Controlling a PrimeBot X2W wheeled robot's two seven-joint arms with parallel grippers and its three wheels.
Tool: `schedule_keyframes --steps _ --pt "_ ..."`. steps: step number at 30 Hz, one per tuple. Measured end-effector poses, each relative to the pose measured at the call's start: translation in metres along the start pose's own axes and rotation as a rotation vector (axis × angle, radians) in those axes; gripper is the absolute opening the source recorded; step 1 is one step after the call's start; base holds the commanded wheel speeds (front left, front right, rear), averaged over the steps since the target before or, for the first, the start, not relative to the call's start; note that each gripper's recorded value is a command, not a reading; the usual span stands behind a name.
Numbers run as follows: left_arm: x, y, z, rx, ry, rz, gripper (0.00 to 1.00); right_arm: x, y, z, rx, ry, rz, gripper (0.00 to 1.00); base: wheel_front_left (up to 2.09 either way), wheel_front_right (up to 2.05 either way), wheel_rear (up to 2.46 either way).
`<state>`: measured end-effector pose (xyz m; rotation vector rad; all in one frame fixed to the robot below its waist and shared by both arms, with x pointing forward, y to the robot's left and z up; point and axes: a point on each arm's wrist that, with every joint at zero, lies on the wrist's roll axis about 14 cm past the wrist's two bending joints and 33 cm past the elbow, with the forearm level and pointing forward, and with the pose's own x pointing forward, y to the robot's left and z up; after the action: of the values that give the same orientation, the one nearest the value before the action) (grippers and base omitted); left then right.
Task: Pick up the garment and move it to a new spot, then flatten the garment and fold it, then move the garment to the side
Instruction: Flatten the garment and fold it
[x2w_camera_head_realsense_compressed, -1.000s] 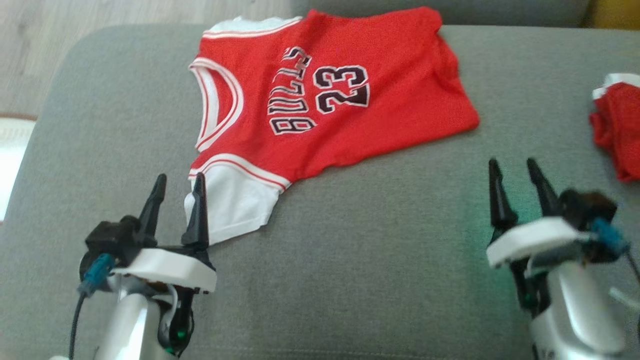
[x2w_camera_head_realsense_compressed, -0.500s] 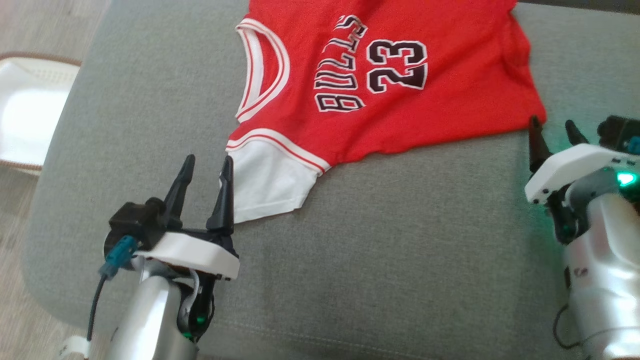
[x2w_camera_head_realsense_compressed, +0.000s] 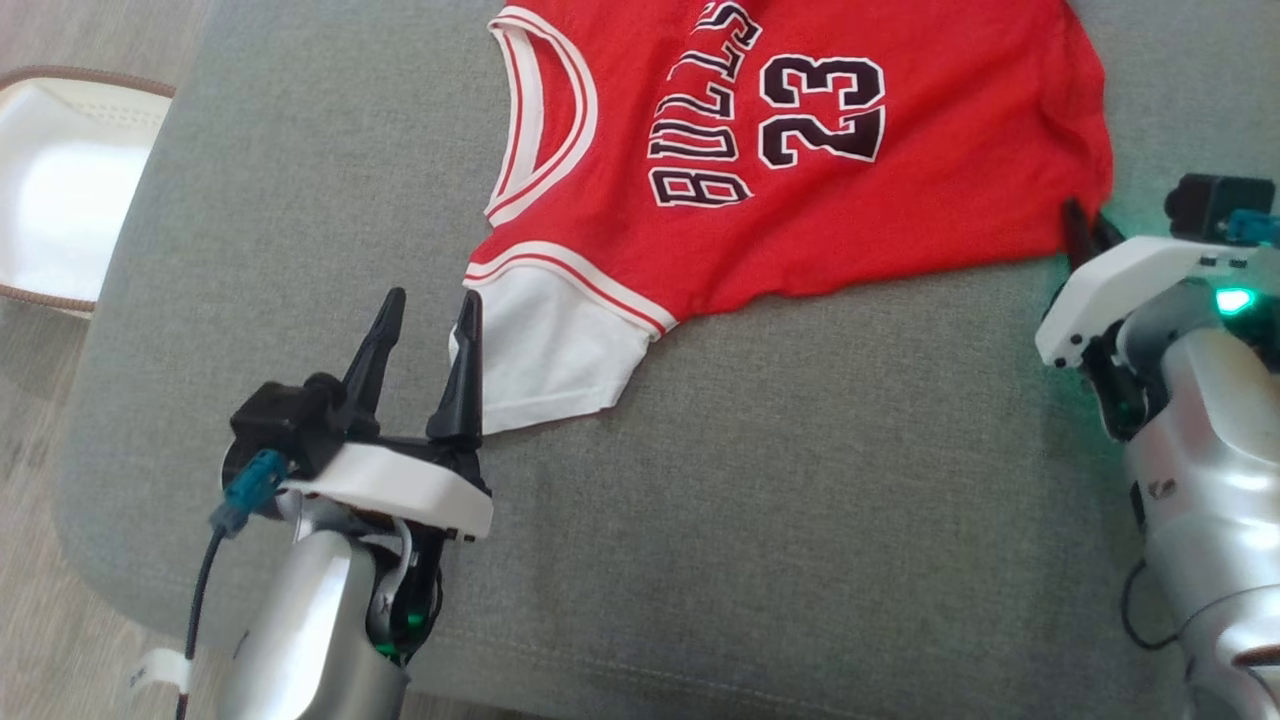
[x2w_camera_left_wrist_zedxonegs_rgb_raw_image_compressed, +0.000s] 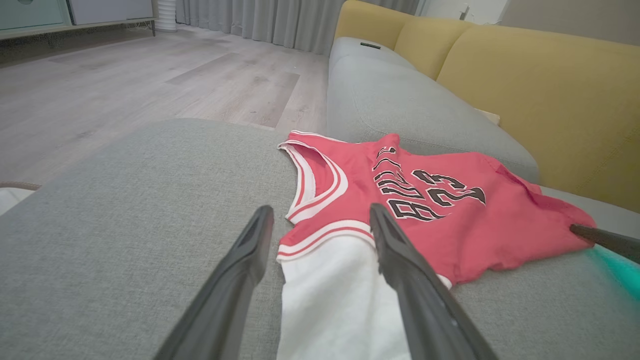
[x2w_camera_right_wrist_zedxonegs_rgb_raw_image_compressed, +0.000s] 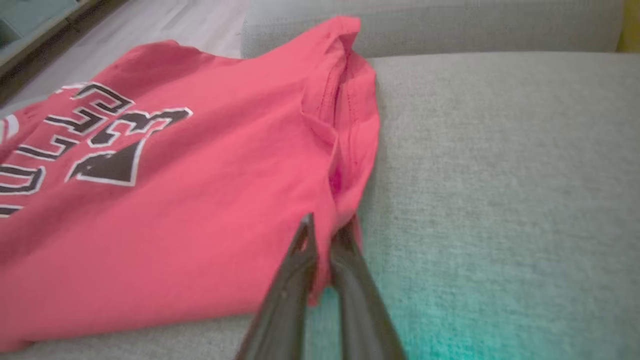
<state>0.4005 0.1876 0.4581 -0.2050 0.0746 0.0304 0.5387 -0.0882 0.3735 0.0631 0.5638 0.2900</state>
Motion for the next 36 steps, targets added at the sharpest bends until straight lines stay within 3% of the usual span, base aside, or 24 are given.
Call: schedule_keyframes --steps 15,30,36 --pt "-0.001 -0.021 0.014 -0.019 -0.044 -0.054 1.00 -0.045 -0.003 0.057 -0.066 -0.227 0.024 0.00 0.00 0.00 0.00" --pt "-0.015 -0.061 0.017 -0.040 -0.056 -0.167 1.00 -0.144 -0.078 0.022 -0.019 -0.143 -0.134 0.00 0.00 0.00 0.00" --pt "-0.012 -0.064 0.011 -0.043 -0.041 -0.175 1.00 -0.156 -0.083 -0.002 -0.023 -0.051 -0.152 0.00 0.00 0.00 0.00"
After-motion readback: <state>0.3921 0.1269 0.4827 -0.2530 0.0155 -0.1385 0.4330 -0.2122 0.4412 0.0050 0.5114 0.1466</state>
